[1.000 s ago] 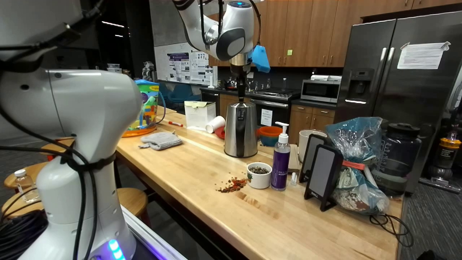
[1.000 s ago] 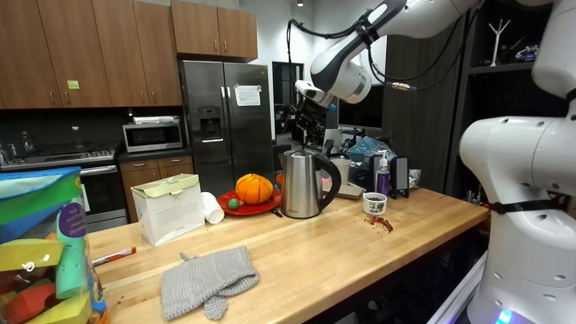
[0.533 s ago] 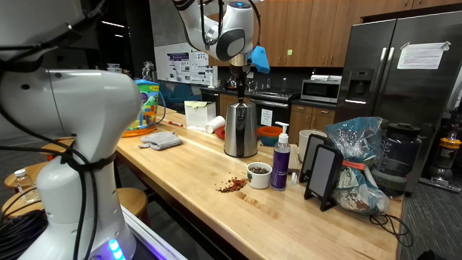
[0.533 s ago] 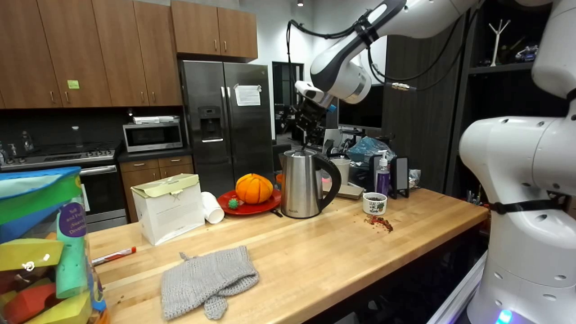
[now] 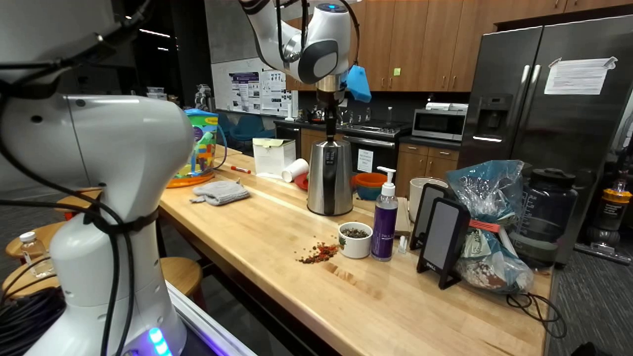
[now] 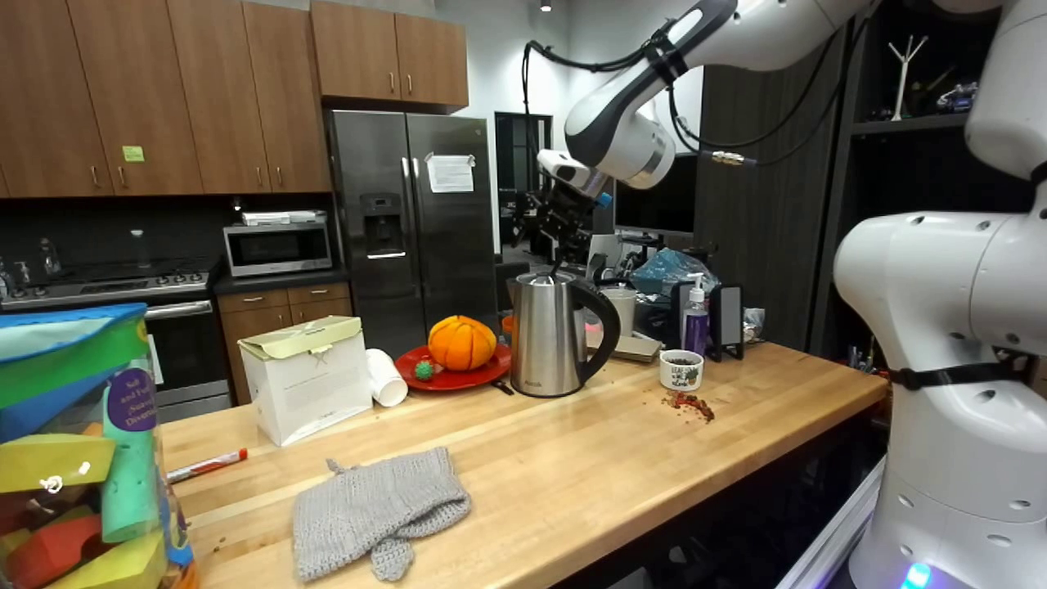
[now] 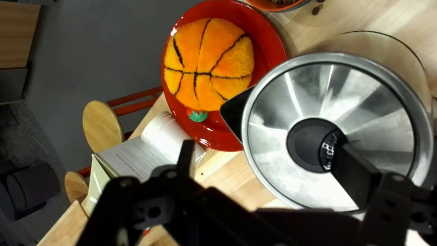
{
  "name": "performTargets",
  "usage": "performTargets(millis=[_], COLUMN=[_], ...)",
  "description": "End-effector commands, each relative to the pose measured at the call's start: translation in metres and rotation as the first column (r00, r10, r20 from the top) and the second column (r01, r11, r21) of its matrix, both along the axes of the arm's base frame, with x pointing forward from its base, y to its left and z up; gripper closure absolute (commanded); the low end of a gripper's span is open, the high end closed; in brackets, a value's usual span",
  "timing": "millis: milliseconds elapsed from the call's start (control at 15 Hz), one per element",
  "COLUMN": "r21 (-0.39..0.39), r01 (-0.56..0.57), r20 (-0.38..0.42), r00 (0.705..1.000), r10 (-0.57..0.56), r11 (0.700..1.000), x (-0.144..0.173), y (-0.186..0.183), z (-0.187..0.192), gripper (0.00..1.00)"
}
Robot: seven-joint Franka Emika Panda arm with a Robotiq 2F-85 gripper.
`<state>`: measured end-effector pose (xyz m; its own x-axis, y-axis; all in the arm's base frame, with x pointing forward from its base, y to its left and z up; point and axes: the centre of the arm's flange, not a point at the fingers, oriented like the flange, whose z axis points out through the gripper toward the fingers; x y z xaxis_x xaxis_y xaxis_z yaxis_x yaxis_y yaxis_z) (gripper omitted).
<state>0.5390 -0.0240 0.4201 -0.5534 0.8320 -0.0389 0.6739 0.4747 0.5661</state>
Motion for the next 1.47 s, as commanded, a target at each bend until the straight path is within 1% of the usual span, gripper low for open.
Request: performTargets(millis=[0, 600, 933, 1400], r21=[0.028, 0.027, 0.028, 0.051], r01=[-0.007, -0.013, -0.02, -0.011], r20=[-0.007, -0.006, -0.033, -0.068], r00=[1.0, 1.0, 0.999, 0.998], r10=[0.007, 0.013, 0.021, 0.014], r11=[1.0, 1.0, 0.999, 0.999], x=[0.012, 0.015, 0.02, 0.026], y=[-0.005, -0.001, 0.001, -0.009], z=[0.002, 0.008, 0.005, 0.001], gripper=[0.0, 0.0, 0.0, 0.0])
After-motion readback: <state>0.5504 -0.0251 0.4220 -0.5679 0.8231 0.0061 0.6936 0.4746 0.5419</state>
